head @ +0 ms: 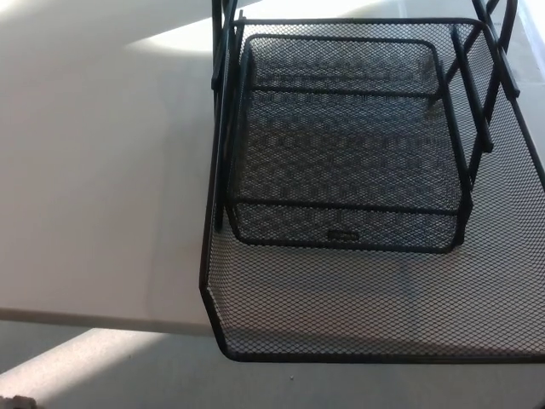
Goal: A balck drawer is kept on the middle of the table and the robot uses its right hand to push it back away from the robot
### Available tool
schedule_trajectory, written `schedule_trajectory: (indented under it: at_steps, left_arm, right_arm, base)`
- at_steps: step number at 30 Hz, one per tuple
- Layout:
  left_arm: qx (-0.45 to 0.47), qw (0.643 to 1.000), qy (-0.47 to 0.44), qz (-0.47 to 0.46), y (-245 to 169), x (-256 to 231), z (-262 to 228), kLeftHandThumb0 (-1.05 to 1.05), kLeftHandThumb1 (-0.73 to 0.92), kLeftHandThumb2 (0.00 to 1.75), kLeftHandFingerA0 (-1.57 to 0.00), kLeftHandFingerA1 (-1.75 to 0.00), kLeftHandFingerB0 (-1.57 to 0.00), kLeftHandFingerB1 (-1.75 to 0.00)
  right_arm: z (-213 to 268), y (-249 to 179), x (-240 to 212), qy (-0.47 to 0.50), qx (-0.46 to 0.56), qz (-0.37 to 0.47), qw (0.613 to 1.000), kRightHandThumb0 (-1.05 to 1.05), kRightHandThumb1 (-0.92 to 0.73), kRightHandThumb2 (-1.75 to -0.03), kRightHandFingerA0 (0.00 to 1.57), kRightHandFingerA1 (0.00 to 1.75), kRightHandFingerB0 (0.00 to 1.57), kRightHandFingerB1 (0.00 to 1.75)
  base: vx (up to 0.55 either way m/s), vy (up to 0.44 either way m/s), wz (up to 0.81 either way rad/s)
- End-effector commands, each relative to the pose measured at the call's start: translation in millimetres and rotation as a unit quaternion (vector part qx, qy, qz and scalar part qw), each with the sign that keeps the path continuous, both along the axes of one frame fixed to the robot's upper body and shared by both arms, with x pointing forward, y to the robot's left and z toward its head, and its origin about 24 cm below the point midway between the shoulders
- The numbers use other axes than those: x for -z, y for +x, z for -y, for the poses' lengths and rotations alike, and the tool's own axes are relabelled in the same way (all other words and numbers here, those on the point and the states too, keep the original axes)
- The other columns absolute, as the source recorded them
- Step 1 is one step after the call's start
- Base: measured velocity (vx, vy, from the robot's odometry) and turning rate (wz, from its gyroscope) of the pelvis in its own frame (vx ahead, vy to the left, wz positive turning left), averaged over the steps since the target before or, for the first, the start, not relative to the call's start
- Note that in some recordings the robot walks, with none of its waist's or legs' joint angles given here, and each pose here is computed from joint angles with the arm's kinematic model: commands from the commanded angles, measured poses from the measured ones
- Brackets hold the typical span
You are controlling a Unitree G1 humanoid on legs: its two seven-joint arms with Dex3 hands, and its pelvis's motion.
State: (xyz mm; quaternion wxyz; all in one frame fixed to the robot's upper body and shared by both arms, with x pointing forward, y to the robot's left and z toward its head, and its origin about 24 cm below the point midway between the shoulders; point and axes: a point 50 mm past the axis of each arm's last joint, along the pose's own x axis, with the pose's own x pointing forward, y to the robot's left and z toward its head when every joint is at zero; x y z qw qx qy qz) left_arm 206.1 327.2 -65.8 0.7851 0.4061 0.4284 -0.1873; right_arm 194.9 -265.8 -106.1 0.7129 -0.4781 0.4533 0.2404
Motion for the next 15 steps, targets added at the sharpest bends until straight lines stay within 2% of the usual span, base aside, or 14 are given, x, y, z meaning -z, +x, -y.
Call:
schedule_trajectory:
  at_steps: [1,12,13,14,15]
  left_arm:
    - [0.038,0.999,-0.002,-0.025,-3.0,-3.4,-4.9,-0.56,0.71,0.63,-0.45,-0.38,-0.31,-0.32]
    - [0.039,0.999,-0.005,-0.028,-3.3,-3.1,-5.3,-0.56,0.72,0.62,-0.45,-0.37,-0.32,-0.32]
    - [0.038,0.999,-0.007,-0.029,-3.3,-3.2,-5.4,-0.56,0.72,0.62,-0.44,-0.37,-0.31,-0.32]
    - [0.037,0.999,-0.008,-0.029,-3.3,-3.2,-5.5,-0.56,0.72,0.62,-0.44,-0.37,-0.31,-0.32]
    - [0.04,0.999,-0.005,-0.029,-3.1,-3.5,-5.8,-0.56,0.72,0.63,-0.45,-0.37,-0.31,-0.32]
  right_arm:
    - [10.9,-4.0,-1.1,-0.024,-0.016,-0.032,0.999,-0.59,-0.61,-0.93,0.46,0.58,0.32,0.49]
    - [12.0,-4.1,-2.6,-0.024,-0.021,-0.032,0.999,-0.59,-0.62,-0.94,0.46,0.59,0.32,0.49]
    - [12.0,-4.6,-2.8,-0.027,-0.023,-0.031,0.999,-0.55,-0.76,-0.63,0.5,0.45,0.37,0.34]
    - [11.8,-5.1,-3.0,-0.031,-0.025,-0.03,0.999,-0.55,-0.76,-0.63,0.5,0.45,0.37,0.34]
    - [11.4,-8.7,-5.9,-0.033,-0.046,-0.017,0.998,-0.59,-0.73,-0.65,0.42,0.39,0.34,0.34]
  base:
    - [0.0,0.0,0.0]
    - [0.0,0.0,0.0]
    - [0.0,0.0,0.0]
    - [0.0,0.0,0.0]
    - [0.0,0.0,0.0]
